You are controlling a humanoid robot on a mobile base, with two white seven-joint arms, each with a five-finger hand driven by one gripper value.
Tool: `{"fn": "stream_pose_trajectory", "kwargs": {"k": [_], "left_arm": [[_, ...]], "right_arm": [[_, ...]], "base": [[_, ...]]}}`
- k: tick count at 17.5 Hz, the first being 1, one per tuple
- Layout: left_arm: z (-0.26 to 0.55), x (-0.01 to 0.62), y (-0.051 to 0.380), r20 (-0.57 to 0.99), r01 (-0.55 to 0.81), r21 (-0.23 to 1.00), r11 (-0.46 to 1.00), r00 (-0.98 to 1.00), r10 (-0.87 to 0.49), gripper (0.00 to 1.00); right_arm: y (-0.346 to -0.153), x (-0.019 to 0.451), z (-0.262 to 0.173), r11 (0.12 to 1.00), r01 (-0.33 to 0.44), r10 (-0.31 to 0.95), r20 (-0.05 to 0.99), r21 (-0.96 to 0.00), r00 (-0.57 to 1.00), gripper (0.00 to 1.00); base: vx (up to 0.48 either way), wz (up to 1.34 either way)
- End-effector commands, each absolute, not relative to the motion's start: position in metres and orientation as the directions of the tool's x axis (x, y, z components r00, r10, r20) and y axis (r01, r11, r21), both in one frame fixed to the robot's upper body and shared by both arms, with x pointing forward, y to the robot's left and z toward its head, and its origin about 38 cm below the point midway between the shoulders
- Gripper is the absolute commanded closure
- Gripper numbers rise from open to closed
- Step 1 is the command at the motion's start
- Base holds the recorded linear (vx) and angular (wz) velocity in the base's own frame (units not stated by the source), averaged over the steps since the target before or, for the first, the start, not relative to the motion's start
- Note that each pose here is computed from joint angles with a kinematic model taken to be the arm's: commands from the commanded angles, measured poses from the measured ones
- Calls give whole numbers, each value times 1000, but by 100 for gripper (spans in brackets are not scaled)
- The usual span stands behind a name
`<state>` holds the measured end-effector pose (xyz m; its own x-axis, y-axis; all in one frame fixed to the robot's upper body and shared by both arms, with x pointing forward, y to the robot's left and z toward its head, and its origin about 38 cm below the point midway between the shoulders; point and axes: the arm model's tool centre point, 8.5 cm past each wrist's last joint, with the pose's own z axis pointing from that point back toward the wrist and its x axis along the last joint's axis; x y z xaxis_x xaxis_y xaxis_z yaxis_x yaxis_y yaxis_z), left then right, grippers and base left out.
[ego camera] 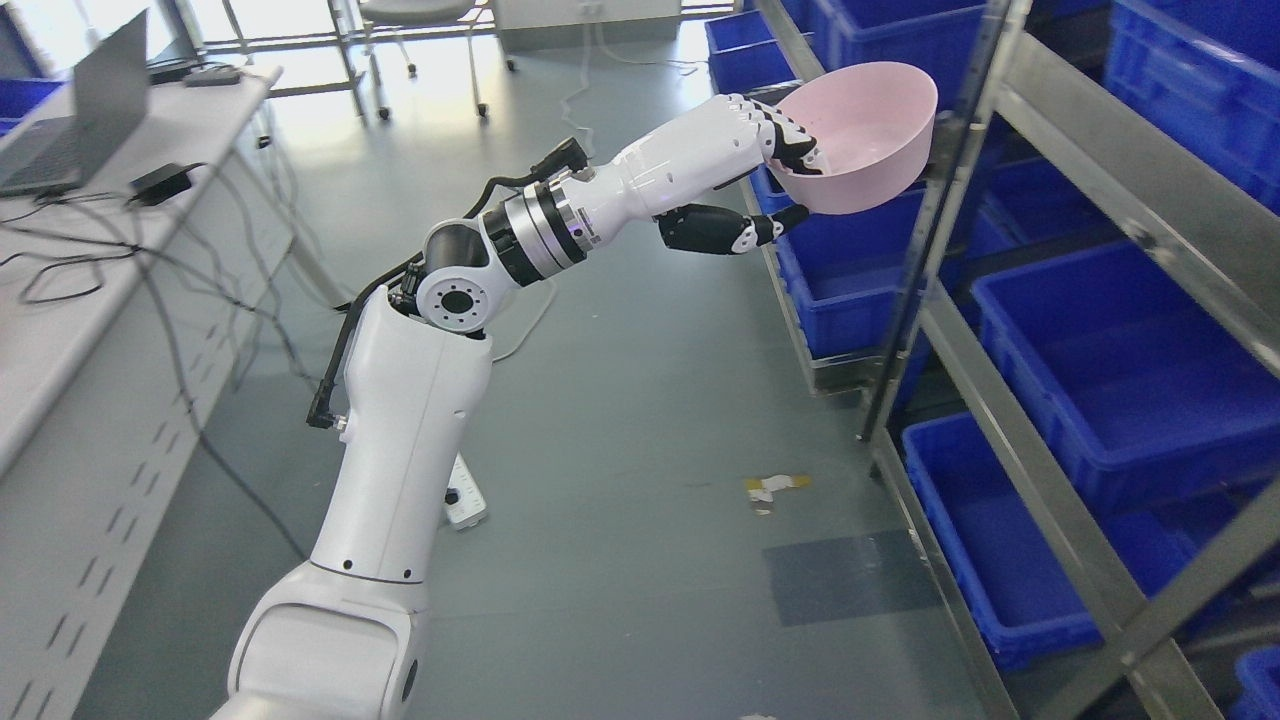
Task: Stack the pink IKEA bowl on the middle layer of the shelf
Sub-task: 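Hold the pink bowl raised in the left hand while turning away, then lower the pink bowl onto the stack of pink bowls on the tray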
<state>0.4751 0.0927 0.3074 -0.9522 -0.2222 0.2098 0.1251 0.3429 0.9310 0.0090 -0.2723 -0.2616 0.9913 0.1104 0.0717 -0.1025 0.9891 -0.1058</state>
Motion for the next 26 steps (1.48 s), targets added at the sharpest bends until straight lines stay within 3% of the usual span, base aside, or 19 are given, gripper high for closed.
{"fn": "stream_pose_trajectory", "kwargs": {"k": [1,7,12,16,20,23,26], "left_arm": [[301,473,91,212,137,937,320,-954,-214,98],[312,471,90,232,159,913,376,-960,-157,98],[351,481,103,164,76,915,395,-967,-194,98],[379,505,115,-23,-79,989,128,-921,-389,98],[347,514,133,-69,35,975,-218,-889,-452,98],[343,516,142,-57,55,973,-222,-882,-469,97],[372,523,142,-64,-32,997,-75,-874,-482,98]], "right_arm": [[-283,13,-261,987,-102,113,84,-123,990,0],[-283,12,-261,987,-102,113,83,-123,990,0],[-283,13,-261,987,-102,113,84,-123,990,0],[-283,13,-261,987,-102,113,84,-123,990,0],[-283,13,-261,987,-102,113,84,-123,990,0],[-283,13,-261,987,-102,113,84,-123,990,0],[-283,13,-261,987,-102,113,84,-123,990,0]], "base": [[95,-982],[95,-1552],[31,-1464],[-23,-1137],[-12,-651],[0,-220],[9,50]]}}
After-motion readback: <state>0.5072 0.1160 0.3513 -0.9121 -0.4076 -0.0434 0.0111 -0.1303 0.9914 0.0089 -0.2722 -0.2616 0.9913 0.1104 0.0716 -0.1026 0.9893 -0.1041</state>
